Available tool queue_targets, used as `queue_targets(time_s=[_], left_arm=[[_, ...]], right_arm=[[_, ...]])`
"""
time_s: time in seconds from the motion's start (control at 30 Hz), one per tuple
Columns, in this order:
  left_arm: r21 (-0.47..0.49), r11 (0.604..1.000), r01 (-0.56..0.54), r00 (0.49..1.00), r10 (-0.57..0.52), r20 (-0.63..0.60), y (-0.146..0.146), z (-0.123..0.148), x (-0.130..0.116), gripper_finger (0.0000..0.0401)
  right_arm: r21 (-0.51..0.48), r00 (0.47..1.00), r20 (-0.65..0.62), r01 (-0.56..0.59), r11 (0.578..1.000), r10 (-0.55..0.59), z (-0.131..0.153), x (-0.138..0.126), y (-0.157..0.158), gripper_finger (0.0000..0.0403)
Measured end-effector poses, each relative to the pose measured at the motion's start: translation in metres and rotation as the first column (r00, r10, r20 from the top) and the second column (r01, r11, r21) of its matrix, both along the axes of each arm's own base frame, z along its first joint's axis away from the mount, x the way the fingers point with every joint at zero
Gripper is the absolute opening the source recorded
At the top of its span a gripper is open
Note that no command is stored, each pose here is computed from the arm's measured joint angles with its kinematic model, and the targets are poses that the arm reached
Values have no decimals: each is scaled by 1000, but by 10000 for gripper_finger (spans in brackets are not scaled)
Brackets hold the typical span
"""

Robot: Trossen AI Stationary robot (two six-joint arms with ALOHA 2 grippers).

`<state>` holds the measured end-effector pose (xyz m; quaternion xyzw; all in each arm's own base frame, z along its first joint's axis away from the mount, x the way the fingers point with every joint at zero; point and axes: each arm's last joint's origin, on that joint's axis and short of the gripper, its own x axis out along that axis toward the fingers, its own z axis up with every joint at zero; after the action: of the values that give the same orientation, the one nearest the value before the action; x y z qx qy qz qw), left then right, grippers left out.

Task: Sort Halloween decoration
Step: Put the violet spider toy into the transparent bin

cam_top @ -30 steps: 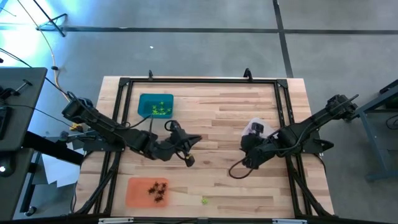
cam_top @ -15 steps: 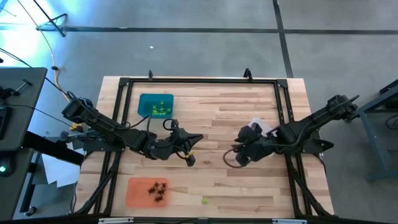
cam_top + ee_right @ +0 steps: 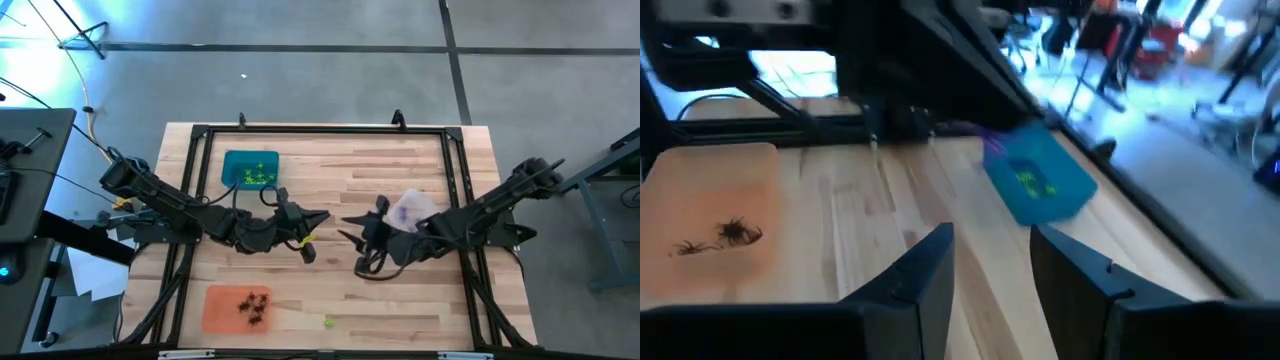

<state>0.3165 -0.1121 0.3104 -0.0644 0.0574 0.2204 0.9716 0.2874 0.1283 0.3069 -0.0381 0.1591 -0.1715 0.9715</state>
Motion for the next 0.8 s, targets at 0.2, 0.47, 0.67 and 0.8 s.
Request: queue_targets(time_s=[0.2,0.47,0.67,0.8], left_arm=[[-4,1000,-5,1000,5,10,2,1,1,0],[-12,1000,-2,1000,2,24,1,1,2,0],[-15,1000,9,1000,-8,23,1,-3,7,0],[-22,1000,20,999,-19,38,0,-3,9,0]], right_arm=[[-22,1000,25,-12,1000,13,-2,11,-3,130],[13,997,51,-50,999,49,1,19,-14,130],[18,994,78,-77,997,75,5,23,-20,130],[29,991,89,-100,995,97,6,25,-23,130]])
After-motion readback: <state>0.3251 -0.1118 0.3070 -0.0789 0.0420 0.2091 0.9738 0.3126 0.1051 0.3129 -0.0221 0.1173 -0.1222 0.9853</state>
